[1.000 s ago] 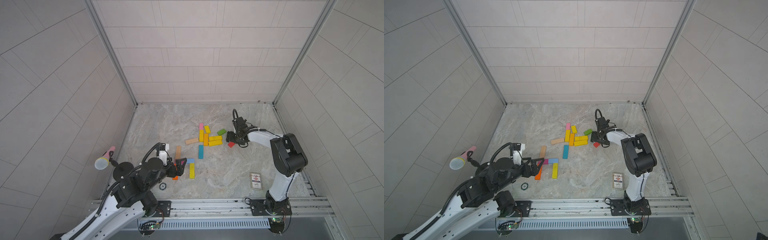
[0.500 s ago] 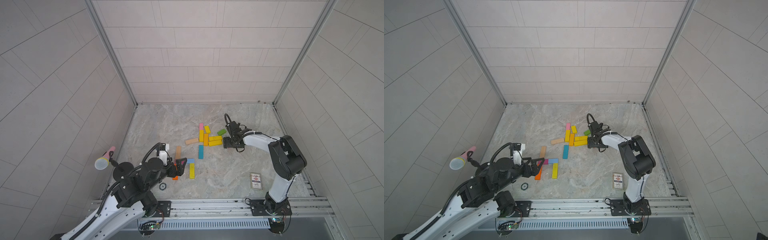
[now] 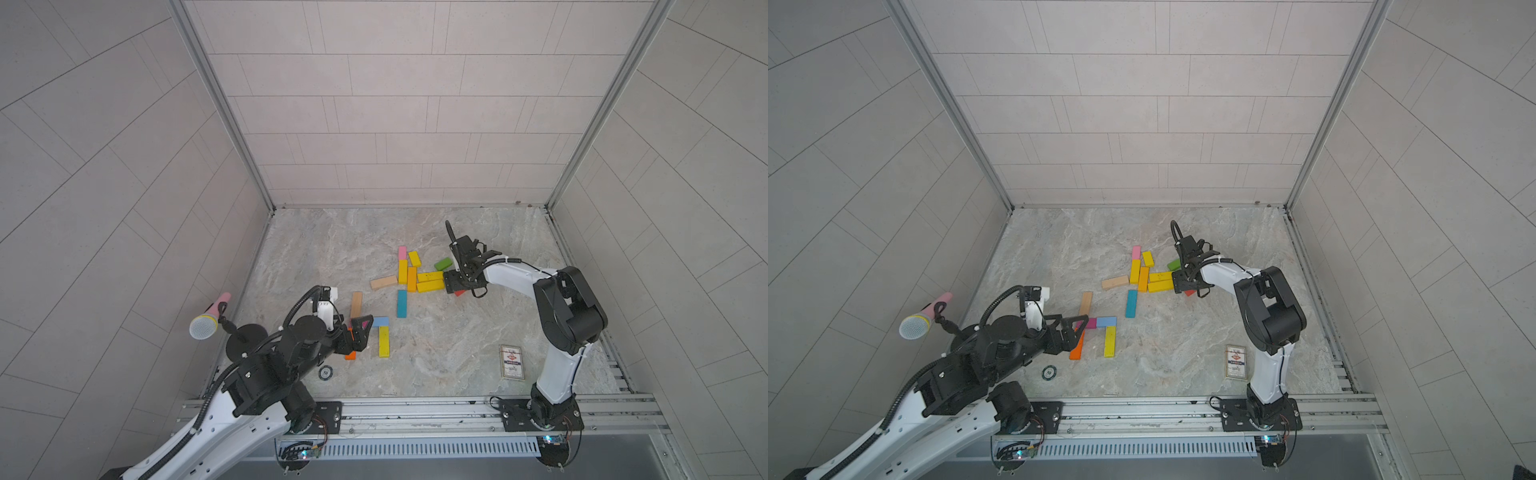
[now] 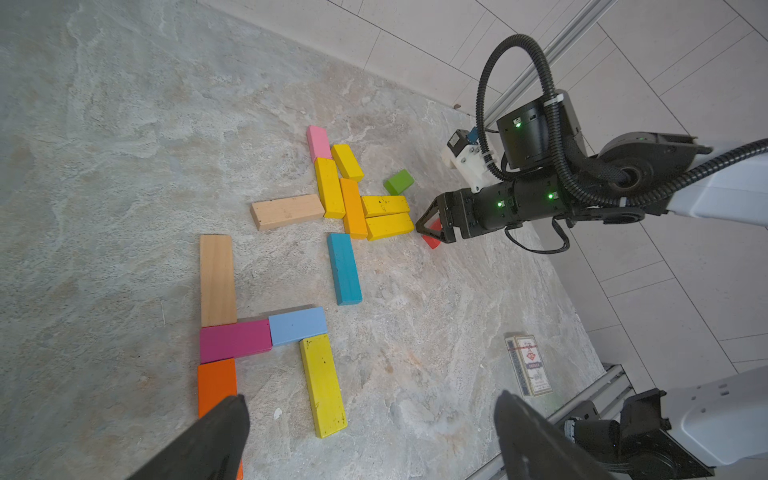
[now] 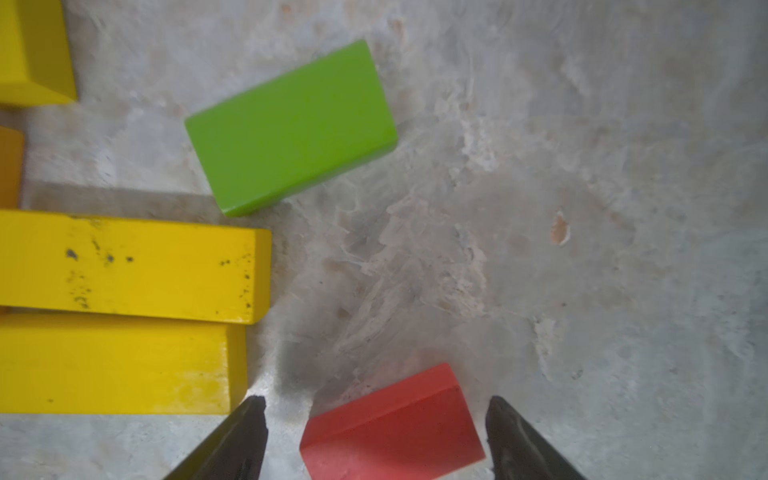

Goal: Assemble the letter h with building blocks
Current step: Pick up the building block from the center of the board.

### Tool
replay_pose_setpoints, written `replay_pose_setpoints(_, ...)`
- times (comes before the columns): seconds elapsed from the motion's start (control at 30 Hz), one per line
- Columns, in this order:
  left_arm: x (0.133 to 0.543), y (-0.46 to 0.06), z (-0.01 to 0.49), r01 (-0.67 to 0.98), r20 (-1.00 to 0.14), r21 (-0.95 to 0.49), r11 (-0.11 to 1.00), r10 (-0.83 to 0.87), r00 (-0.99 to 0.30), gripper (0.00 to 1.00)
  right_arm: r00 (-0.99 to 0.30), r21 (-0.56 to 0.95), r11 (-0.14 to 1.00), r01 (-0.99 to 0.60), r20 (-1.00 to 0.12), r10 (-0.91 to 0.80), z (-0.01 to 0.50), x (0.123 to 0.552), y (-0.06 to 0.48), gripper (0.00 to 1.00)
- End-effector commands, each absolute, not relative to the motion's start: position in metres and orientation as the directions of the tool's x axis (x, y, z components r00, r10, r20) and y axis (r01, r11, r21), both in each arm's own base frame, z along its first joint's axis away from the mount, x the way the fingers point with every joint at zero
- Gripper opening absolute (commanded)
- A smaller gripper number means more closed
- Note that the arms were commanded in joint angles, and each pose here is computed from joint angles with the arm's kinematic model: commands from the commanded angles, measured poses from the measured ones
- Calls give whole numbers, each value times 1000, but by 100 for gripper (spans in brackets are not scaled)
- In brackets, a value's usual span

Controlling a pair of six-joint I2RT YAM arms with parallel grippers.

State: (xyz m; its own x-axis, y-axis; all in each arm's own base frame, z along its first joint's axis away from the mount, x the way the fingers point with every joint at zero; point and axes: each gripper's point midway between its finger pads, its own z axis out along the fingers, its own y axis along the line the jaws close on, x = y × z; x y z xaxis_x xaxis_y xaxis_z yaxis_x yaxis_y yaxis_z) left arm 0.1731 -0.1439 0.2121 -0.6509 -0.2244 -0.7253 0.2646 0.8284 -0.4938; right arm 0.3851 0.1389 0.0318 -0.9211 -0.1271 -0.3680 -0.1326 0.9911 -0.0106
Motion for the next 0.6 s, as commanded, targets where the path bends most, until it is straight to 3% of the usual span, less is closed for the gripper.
replay_pose_setpoints(0.0, 176, -140, 209, 256, -739, -471, 844, -219, -637, 100, -928, -60, 987, -152, -334, -163, 29, 377, 131, 84)
replay_pose_setpoints(0.27, 177, -139, 210, 257, -744, -468, 846, -220, -631, 100, -936, -92, 983, -159, -302, -179, 19, 371, 130, 73)
replay_pose_setpoints(0.43, 176, -139, 209, 257, -743, -469, 845, -220, -633, 100, -933, -104, 983, -154, -313, -179, 21, 370, 132, 56)
replay_pose_setpoints(0.57, 176, -139, 213, 257, -742, -476, 841, -227, -631, 100, -920, -120, 987, -104, -365, -141, 36, 368, 131, 49)
